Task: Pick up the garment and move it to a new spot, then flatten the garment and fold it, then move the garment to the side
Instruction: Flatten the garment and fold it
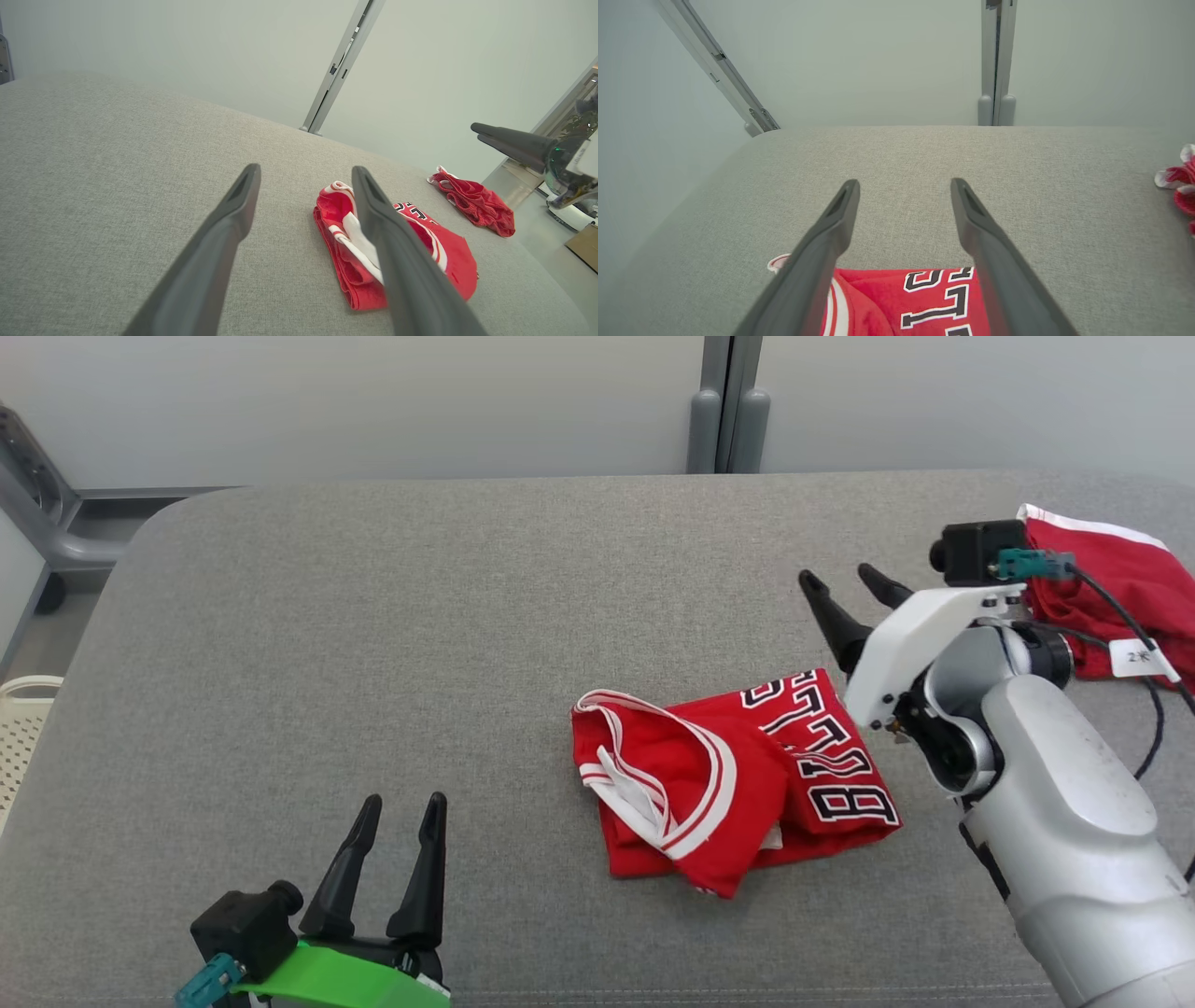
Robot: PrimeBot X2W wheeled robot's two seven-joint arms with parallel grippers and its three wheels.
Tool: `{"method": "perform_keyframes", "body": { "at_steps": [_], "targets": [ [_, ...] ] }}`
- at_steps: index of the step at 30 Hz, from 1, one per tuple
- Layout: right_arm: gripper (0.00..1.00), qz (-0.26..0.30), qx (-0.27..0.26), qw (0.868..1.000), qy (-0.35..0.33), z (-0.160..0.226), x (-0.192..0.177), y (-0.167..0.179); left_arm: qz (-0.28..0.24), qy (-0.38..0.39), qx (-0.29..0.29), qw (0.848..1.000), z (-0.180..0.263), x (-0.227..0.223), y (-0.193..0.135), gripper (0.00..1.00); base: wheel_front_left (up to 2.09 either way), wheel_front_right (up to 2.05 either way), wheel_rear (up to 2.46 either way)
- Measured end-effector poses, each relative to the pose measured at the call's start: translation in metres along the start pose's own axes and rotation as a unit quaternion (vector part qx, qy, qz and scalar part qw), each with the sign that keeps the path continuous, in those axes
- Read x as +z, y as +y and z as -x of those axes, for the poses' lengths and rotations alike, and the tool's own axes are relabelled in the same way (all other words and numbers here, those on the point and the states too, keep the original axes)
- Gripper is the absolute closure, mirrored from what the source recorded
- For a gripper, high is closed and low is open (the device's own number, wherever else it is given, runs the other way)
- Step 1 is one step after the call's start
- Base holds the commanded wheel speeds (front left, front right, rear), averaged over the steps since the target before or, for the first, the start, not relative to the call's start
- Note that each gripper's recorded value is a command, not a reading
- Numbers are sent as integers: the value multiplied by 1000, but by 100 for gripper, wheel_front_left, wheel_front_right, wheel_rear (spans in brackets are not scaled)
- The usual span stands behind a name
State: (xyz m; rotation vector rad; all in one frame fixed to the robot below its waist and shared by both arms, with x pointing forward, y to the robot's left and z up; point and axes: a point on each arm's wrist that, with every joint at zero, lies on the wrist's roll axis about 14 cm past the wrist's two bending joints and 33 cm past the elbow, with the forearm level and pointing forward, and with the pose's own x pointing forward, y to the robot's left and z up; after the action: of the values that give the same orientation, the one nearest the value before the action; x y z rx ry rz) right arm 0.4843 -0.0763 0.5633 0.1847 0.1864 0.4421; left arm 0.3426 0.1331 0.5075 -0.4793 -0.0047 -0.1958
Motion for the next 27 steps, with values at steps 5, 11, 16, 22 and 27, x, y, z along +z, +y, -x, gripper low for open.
{"method": "perform_keyframes", "body": {
  "at_steps": [5, 11, 16, 22, 27],
  "targets": [
    [0, -17, -42, 999, 7, 11, -16, -32, 1, 5, 3, 1000, -1, -3, 2, 0, 0, 0, 0],
    [0, -30, -63, 997, 11, 19, -32, -45, -1, 11, 8, 1000, -2, -5, 6, 0, 0, 0, 0],
    [0, -46, -54, 997, 29, 21, -54, -33, -1, 14, 11, 1000, -4, -6, 8, 0, 0, 0, 0],
    [44, -41, -39, 998, 24, 20, -63, -21, -3, 13, 14, 1000, -5, -4, 11, 0, 0, 0, 0],
    [100, -36, -22, 999, 28, 17, -75, -8, -6, 11, 18, 1000, -5, -2, 14, 0, 0, 0, 0]
  ]
}}
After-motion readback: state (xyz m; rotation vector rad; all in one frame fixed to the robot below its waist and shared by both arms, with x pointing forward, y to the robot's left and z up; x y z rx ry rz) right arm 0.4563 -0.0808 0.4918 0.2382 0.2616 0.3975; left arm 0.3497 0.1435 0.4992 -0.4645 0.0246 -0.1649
